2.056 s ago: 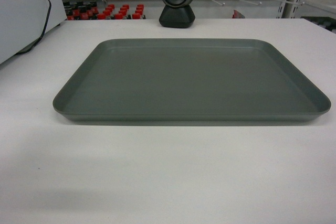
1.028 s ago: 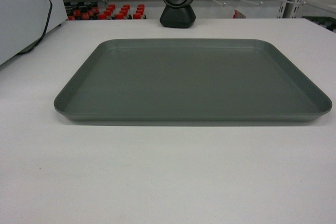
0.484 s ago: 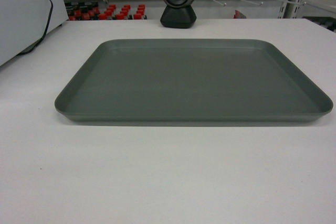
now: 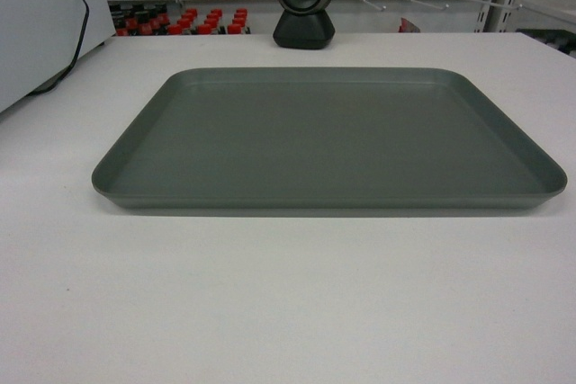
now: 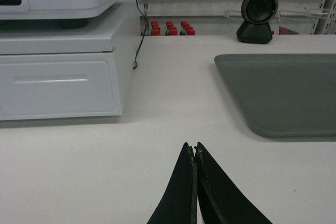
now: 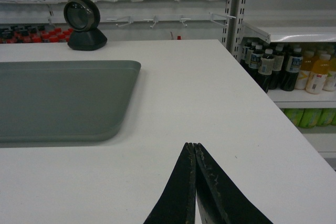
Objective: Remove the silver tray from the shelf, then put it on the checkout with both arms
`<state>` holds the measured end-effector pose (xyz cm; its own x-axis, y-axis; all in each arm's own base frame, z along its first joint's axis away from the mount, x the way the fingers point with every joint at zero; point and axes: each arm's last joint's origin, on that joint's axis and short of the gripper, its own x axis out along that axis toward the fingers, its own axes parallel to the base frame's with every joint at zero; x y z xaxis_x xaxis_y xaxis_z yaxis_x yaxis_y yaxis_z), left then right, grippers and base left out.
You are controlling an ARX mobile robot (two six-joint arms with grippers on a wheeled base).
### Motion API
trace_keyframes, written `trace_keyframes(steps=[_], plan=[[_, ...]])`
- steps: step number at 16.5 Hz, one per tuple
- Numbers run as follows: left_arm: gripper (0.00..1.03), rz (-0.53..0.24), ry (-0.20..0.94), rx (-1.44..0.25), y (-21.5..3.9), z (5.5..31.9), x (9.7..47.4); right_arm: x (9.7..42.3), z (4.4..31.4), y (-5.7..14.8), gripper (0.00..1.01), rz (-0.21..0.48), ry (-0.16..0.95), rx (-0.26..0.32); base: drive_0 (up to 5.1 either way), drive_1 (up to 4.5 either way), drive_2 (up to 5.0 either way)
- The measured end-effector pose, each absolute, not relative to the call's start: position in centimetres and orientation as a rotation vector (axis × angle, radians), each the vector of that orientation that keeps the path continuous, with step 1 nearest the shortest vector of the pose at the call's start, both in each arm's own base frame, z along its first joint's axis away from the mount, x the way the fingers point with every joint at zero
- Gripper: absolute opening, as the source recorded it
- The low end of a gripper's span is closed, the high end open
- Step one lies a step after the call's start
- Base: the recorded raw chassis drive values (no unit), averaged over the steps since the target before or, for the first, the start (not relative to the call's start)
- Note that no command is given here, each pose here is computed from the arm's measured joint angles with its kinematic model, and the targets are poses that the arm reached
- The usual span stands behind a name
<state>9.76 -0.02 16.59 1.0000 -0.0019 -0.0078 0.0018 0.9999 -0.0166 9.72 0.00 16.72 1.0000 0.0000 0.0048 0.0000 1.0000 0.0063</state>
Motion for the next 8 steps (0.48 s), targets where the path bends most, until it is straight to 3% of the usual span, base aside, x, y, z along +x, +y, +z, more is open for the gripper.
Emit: trace_keyframes(steps=[6, 7, 8], plan=[[0.01, -0.002, 0.003, -0.017, -0.02, 16.64, 9.76, 9.72, 16.71, 0.0, 0.03, 0.0, -0.004, 0.006, 0.0, 0.0, 0.0], [0.02, -0.002, 0.003, -0.017, -0.02, 16.64, 9.76, 9.72, 16.71, 0.0, 0.13, 0.0, -0.004, 0.006, 0.0, 0.0, 0.0], [0.18, -0.002, 0.003, -0.017, -0.02, 16.64, 9.76, 9.72, 16.71, 0.0, 0.29, 0.0, -0.004, 0.006, 0.0, 0.0, 0.0]])
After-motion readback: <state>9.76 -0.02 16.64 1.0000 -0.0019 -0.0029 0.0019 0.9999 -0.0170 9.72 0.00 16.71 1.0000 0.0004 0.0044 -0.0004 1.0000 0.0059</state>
